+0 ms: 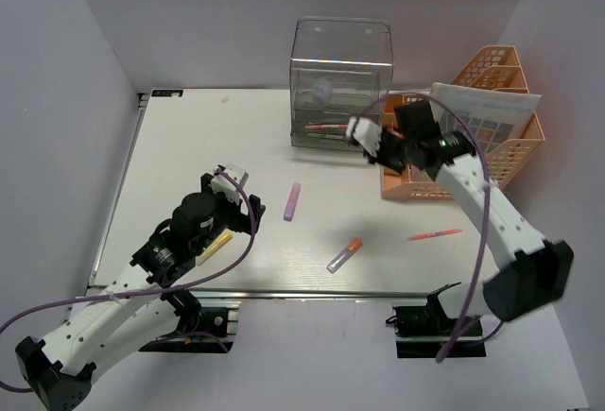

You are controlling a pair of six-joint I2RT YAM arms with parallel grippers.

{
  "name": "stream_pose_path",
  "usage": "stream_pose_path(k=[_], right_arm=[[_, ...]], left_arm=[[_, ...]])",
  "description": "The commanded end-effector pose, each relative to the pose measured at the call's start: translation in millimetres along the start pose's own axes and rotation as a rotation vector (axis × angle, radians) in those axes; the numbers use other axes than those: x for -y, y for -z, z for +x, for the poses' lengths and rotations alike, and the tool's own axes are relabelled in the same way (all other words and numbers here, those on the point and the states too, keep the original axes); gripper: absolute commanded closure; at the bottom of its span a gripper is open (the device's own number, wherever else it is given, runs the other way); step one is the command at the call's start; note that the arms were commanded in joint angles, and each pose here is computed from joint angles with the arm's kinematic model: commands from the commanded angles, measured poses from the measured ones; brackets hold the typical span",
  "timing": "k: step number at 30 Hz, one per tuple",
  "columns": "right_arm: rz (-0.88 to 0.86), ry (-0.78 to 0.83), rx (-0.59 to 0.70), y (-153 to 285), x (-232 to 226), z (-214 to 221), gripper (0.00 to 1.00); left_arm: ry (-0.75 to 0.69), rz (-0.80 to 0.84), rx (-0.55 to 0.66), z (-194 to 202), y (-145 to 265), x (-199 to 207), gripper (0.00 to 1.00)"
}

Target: Organize the desk

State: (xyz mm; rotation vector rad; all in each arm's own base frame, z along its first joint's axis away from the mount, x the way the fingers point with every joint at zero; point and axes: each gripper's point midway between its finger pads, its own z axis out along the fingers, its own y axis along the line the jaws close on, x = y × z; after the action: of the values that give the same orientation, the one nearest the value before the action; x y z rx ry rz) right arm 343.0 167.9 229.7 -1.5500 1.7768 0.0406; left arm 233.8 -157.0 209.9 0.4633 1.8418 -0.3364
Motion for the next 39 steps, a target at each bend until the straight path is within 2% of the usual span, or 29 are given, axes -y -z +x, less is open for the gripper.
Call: stream_pose_path(k=[1, 2, 3, 6, 7, 8, 10, 20, 39], right_arm=[[-0.197, -0.096, -0.212, 10.1, -82.8, 76.2, 0.77], [-0.210, -0.090, -0.265, 18.1, -104.3, 102.5, 0.68], [-0.209, -0.090, -0.293, 22.0, -113.9, 115.6, 0.68], [-0.217, -0.026, -0.372, 34.6, -142.3, 155.9, 0.52], [-0.224, -0.013, -0.392, 37.2, -148.2, 166.0, 0.51], [-0.239, 0.008, -0.447, 40.0, -157.8, 182.9, 0.50], [-0.257, 0.045, -0.479, 42.2, -161.4, 195.1, 0.49], [-0.253, 0.147, -0.555, 20.6, -147.0, 228.1, 0.41], [-0.279, 0.151, -0.553, -6.3, -112.9, 251.7, 0.39]], left_arm=[[-0.004, 0.042, 0.017, -4.0, 2.9, 6.6, 0.02], [-0.006, 0.053, 0.016, -3.5, 3.1, 8.3, 0.02], [-0.006, 0.058, 0.017, -3.8, 3.1, 9.2, 0.02], [-0.010, 0.077, 0.018, -4.0, 3.3, 12.5, 0.02], [-0.011, 0.082, 0.021, -5.4, 3.7, 13.3, 0.02], [-0.011, 0.085, 0.020, -5.0, 3.5, 13.8, 0.02], [-0.013, 0.087, 0.019, -4.9, 4.1, 13.9, 0.02], [-0.005, 0.080, 0.037, -8.1, 7.8, 12.2, 0.02], [-0.008, 0.080, 0.030, -6.2, 6.0, 12.4, 0.02]])
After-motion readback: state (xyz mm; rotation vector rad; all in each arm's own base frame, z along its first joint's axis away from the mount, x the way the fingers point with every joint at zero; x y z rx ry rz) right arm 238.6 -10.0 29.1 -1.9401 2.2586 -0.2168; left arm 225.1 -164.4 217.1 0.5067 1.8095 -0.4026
